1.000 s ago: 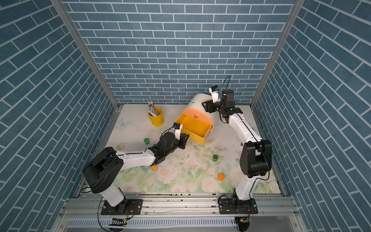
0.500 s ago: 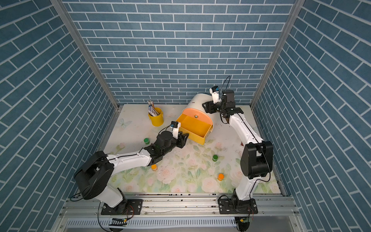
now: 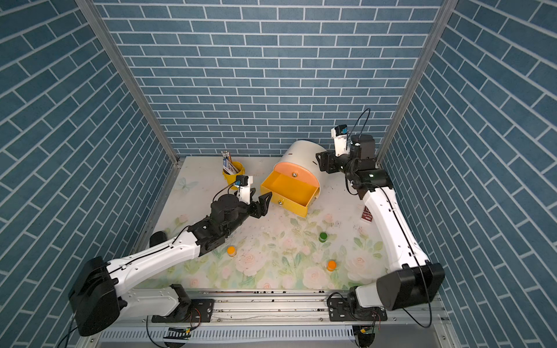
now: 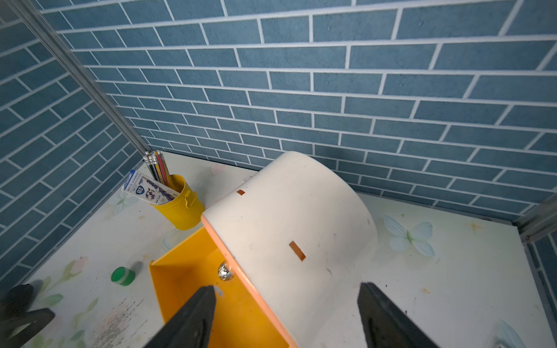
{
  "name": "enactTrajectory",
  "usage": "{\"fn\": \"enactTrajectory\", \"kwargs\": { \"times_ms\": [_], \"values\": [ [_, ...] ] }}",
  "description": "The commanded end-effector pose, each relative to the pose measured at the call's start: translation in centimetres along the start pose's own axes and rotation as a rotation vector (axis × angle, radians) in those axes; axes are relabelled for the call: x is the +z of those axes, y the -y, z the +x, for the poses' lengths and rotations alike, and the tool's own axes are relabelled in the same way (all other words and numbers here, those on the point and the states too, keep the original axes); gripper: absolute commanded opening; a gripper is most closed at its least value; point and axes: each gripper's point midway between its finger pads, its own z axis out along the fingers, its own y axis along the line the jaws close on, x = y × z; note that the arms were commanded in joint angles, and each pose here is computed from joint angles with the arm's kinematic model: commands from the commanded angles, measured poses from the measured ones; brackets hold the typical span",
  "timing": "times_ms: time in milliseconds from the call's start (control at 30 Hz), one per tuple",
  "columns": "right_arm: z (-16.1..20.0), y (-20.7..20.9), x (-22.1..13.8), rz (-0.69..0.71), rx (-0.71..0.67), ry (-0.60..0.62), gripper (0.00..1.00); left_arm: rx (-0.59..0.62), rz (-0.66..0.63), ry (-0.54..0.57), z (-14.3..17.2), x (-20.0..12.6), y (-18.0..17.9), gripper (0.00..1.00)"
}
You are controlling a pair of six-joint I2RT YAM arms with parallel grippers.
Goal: Put the paint cans in the drawer according to color
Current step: Pick up the paint can at the center of the board.
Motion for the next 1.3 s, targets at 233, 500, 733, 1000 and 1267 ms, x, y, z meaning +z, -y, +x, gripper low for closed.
{"fn": "enactTrajectory", "kwargs": {
  "times_ms": [233,500,733,1000,1267],
  "values": [
    [14.3,0.8,-6.6,0.158,0.315,-0.280,0.77,0.027,-0.162,-0.109,1.3,-3.4,-3.7,1.00],
    [25.6,-1.2,-8.6,0.202,0.394,-0.505,0.76,-0.002,-0.168,-0.150,3.1,-3.6,-4.2,1.00],
    [32.5,-2.2,-9.9,0.257,0.420,-0.648,0.74,-0.014,-0.162,-0.175,4.3,-3.3,-4.2,1.00],
    [36.6,-2.8,-9.9,0.291,0.381,-0.753,0.72,0.000,-0.173,-0.184,4.6,-3.2,-4.4,1.00],
    [39.2,-2.4,-9.5,0.316,0.369,-0.812,0.74,0.008,-0.191,-0.198,5.2,-3.0,-4.8,1.00]
  ]
}}
